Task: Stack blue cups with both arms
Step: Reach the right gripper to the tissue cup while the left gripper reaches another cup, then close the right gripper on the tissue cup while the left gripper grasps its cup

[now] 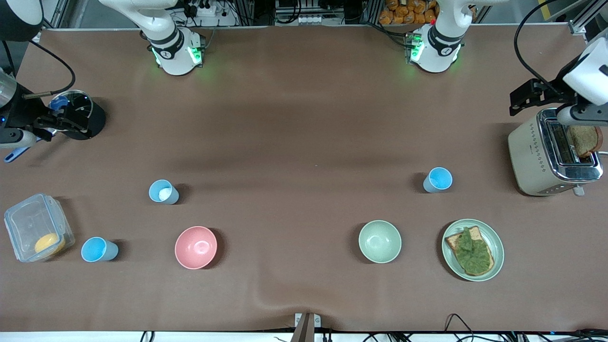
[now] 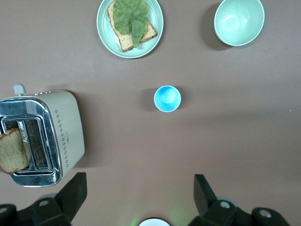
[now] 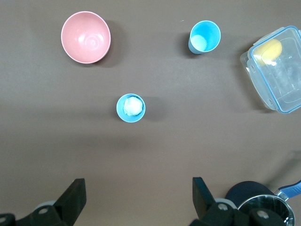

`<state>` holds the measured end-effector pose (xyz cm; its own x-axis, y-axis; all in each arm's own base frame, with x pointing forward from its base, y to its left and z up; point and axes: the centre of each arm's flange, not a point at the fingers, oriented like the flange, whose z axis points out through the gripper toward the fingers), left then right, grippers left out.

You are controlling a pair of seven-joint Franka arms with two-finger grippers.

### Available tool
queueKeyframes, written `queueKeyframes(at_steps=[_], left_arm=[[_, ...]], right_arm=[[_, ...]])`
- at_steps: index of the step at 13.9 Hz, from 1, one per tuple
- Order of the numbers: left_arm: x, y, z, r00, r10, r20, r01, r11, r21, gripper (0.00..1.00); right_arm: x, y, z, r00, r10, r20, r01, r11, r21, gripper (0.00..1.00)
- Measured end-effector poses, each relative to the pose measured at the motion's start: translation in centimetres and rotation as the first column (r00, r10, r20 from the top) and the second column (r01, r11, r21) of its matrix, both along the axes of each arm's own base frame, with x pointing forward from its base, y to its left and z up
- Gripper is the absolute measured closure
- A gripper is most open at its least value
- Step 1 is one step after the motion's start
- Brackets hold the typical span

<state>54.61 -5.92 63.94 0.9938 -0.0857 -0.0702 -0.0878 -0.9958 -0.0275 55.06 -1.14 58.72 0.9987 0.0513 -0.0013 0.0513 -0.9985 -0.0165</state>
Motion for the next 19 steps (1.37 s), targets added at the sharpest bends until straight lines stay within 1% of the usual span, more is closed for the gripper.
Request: queueKeyframes(at_steps=[4, 5, 8, 9, 10, 12, 14, 16, 18, 19], left_arm=[[0.7, -0.2, -1.7, 0.999, -0.002, -0.035, 0.002, 1.000, 0.004, 0.00], [0.6, -0.2, -2.5, 0.999, -0.002, -0.054, 0.002, 1.000, 0.007, 0.00], [0.3, -0.1, -6.3, 0.990, 0.000, -0.140, 0.002, 1.000, 0.018, 0.00], [0.1, 0.1, -7.6, 0.986, 0.002, -0.167, 0.001, 1.000, 0.022, 0.00], [-0.1, 0.2, -8.8, 0.981, 0.004, -0.193, 0.000, 1.000, 0.025, 0.00], [-0.4, 0.3, -10.9, 0.976, 0.006, -0.219, 0.000, 1.000, 0.027, 0.00], [-0.7, 0.3, -12.7, 0.977, 0.004, -0.215, 0.001, 1.000, 0.027, 0.00], [-1.4, 0.7, -14.8, 0.982, 0.007, -0.187, -0.002, 1.000, 0.025, 0.00], [-2.3, 1.7, -17.2, 0.989, 0.021, -0.145, -0.018, 1.000, 0.021, 0.00], [-2.7, 2.1, -18.3, 0.991, 0.025, -0.129, -0.023, 1.000, 0.019, 0.00]], right_arm=[[0.0, 0.2, -0.2, 1.000, 0.003, -0.008, -0.003, 1.000, 0.001, 0.00], [0.0, 0.6, -0.5, 1.000, 0.010, -0.023, -0.010, 1.000, 0.001, 0.00], [0.2, 3.9, -3.3, 0.991, 0.069, -0.112, -0.069, 0.998, 0.004, 0.00], [0.5, 5.5, -4.4, 0.988, 0.087, -0.129, -0.087, 0.996, 0.003, 0.00], [1.0, 6.9, -5.5, 0.987, 0.093, -0.134, -0.094, 0.996, 0.000, 0.00], [2.0, 9.0, -8.1, 0.986, 0.080, -0.147, -0.082, 0.997, -0.007, 0.00], [3.1, 10.3, -10.4, 0.987, 0.062, -0.147, -0.065, 0.998, -0.015, 0.00], [3.9, 11.8, -12.8, 0.988, 0.035, -0.148, -0.044, 0.998, -0.056, 0.00], [4.5, 14.2, -15.8, 0.991, 0.029, -0.131, -0.044, 0.993, -0.111, 0.00], [4.7, 15.1, -17.5, 0.993, 0.036, -0.116, -0.050, 0.991, -0.121, 0.00]])
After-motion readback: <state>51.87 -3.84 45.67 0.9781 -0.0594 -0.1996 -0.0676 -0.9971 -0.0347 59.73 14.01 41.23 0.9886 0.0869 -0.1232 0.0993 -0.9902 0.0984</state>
